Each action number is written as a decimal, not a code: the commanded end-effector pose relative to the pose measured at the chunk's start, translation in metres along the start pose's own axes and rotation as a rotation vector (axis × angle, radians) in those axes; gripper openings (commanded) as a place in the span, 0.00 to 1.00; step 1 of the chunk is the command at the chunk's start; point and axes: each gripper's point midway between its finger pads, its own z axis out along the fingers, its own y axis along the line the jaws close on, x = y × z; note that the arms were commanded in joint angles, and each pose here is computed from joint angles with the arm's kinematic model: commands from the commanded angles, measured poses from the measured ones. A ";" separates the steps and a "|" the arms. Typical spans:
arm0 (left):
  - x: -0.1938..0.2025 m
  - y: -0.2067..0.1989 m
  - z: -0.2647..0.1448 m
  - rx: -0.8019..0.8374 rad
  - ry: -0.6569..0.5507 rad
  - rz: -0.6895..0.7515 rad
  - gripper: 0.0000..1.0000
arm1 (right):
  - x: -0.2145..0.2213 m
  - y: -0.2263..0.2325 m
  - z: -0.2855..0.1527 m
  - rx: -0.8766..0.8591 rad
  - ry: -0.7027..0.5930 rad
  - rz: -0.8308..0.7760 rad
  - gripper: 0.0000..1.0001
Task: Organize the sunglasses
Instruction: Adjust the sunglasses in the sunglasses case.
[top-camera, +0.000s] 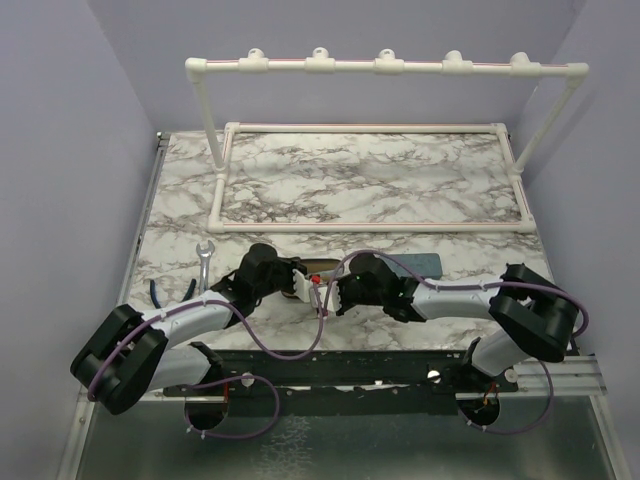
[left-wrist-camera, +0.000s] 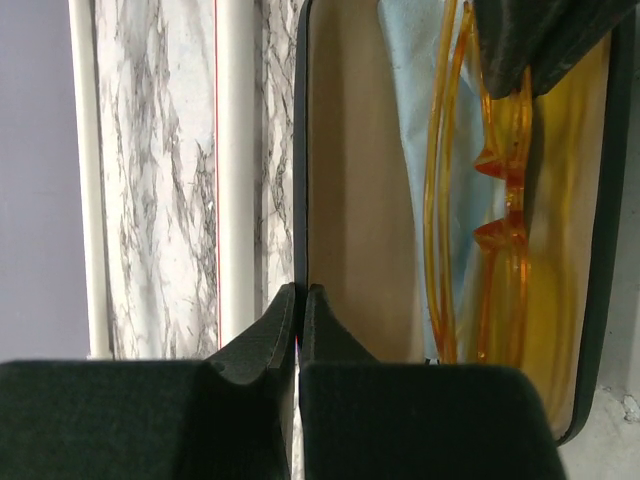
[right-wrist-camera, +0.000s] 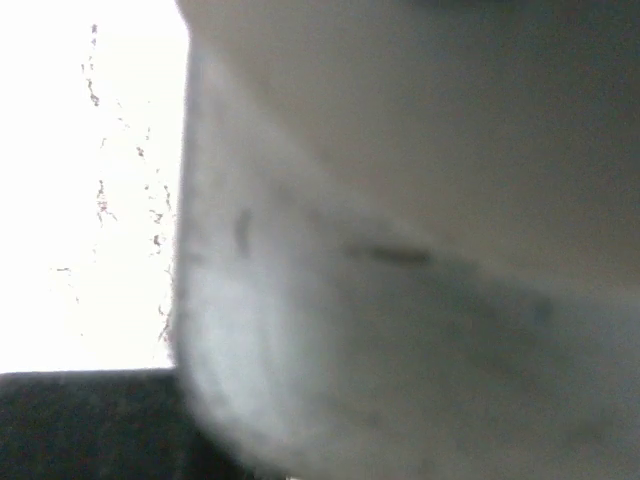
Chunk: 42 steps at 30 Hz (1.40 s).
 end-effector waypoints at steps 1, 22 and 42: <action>-0.013 0.002 0.000 0.007 -0.052 0.035 0.00 | 0.004 0.011 -0.001 -0.114 0.024 0.189 0.01; -0.014 0.001 -0.005 -0.030 -0.075 0.104 0.00 | -0.007 -0.020 -0.012 -0.277 -0.135 0.658 0.01; -0.011 0.003 -0.003 -0.046 -0.059 0.092 0.00 | -0.024 -0.010 -0.013 -0.404 -0.231 0.809 0.00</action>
